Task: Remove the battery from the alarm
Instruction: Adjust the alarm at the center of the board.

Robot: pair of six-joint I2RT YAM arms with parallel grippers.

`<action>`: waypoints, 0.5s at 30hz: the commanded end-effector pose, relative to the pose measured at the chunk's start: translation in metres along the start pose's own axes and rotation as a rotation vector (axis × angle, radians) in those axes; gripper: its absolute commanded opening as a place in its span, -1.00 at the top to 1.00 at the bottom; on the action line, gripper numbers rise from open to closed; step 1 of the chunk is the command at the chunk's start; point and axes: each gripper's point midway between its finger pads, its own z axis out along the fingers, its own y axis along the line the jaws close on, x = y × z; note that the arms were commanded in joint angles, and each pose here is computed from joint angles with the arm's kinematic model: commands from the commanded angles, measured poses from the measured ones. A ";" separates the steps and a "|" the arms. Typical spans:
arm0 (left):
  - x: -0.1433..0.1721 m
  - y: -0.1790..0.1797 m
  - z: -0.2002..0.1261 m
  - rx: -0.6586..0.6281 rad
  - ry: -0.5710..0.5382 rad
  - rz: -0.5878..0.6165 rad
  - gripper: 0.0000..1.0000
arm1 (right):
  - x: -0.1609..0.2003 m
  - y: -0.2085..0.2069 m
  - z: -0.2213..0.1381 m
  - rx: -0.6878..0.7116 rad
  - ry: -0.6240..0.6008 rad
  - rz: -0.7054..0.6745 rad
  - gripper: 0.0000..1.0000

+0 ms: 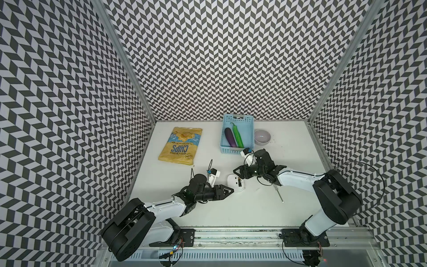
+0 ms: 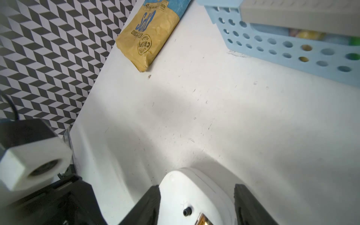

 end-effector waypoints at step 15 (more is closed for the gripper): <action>-0.019 0.012 0.028 0.005 -0.015 0.012 0.17 | 0.028 0.018 0.009 -0.061 0.093 -0.015 -0.03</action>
